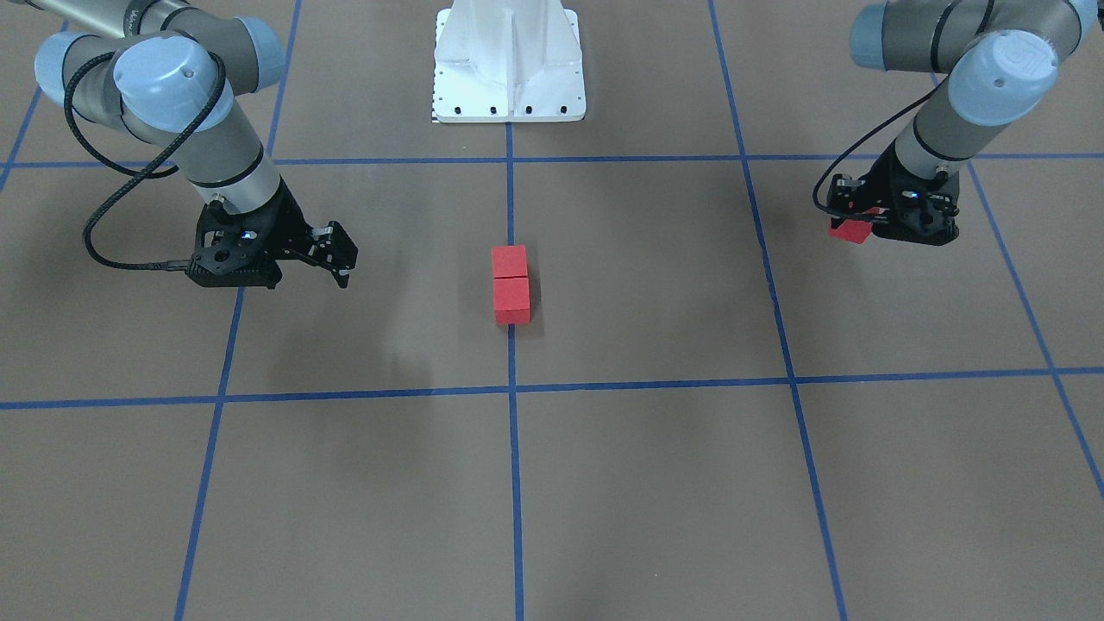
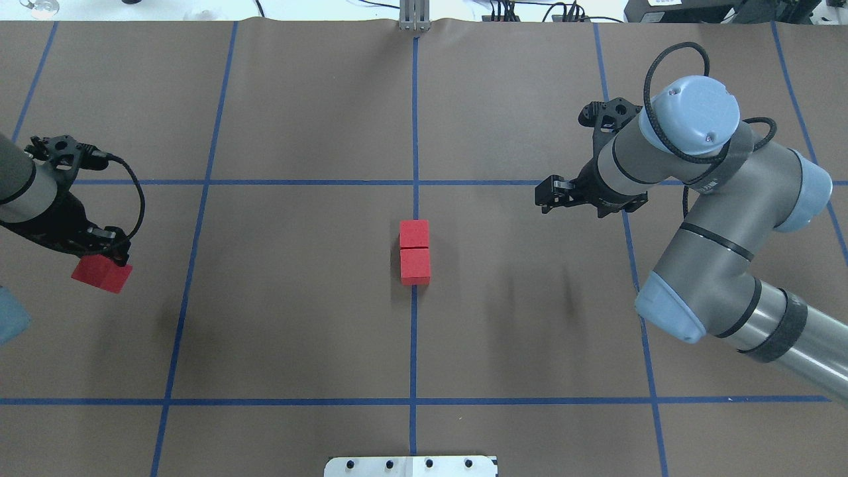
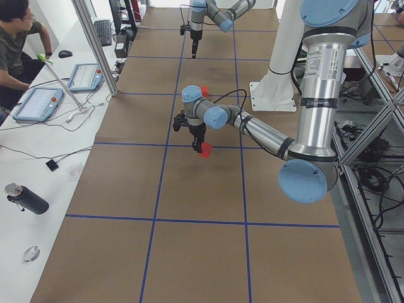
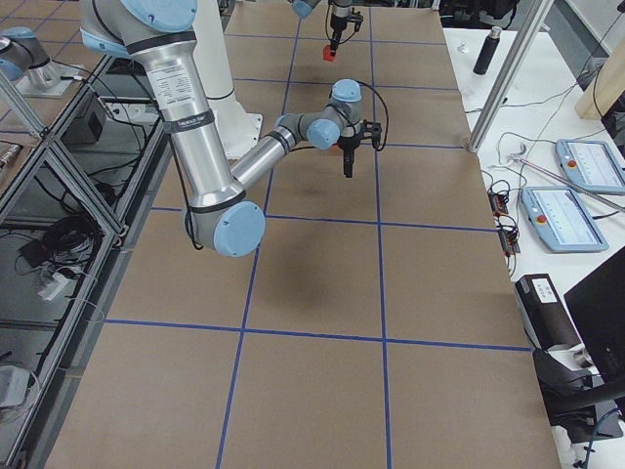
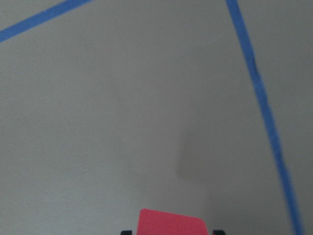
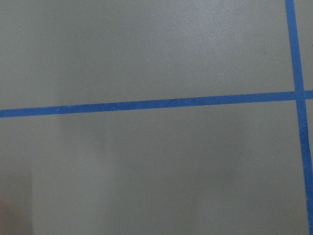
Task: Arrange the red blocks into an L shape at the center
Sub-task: 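Carry the held cube with the left gripper toward the two-cube column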
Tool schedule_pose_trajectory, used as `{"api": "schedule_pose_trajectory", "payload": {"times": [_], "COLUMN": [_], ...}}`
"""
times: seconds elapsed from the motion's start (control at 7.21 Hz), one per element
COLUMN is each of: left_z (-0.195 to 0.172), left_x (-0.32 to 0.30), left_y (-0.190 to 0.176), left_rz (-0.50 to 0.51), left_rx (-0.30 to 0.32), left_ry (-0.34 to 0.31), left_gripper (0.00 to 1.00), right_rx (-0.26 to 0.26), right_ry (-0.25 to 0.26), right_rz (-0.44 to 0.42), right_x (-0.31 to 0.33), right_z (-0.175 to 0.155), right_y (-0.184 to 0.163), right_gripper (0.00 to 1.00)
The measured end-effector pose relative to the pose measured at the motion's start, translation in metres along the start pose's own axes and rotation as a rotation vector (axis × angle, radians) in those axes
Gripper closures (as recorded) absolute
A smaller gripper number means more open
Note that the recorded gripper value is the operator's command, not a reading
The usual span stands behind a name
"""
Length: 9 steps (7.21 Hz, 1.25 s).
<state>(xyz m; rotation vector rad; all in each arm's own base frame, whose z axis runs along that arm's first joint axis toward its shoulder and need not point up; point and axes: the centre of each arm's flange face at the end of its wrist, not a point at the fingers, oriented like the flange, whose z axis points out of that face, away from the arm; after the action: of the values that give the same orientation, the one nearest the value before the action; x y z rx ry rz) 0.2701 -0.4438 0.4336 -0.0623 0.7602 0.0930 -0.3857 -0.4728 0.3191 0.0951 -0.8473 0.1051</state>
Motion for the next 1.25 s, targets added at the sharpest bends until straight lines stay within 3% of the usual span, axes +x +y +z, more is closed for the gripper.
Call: {"api": "schedule_pose_trajectory", "payload": {"times": [0.28, 0.69, 1.25], "left_z": [-0.025, -0.014, 0.004], "left_x": [0.055, 0.151, 0.248], "left_y": [-0.014, -0.037, -0.080], "left_rz": [-0.441, -0.864, -1.426], "left_rx": [-0.007, -0.011, -0.056], "left_ry": [0.075, 0.090, 0.086], "left_gripper": [1.00, 1.00, 1.00], "right_rx": [0.002, 0.015, -0.012], "right_ry": [0.001, 0.015, 0.012], "right_rz": [-0.003, 0.027, 0.103], "right_x": [0.009, 0.032, 0.090], "right_z": [-0.004, -0.011, -0.032], "right_y": [0.002, -0.009, -0.029], "right_gripper": [0.00, 0.00, 0.00]}}
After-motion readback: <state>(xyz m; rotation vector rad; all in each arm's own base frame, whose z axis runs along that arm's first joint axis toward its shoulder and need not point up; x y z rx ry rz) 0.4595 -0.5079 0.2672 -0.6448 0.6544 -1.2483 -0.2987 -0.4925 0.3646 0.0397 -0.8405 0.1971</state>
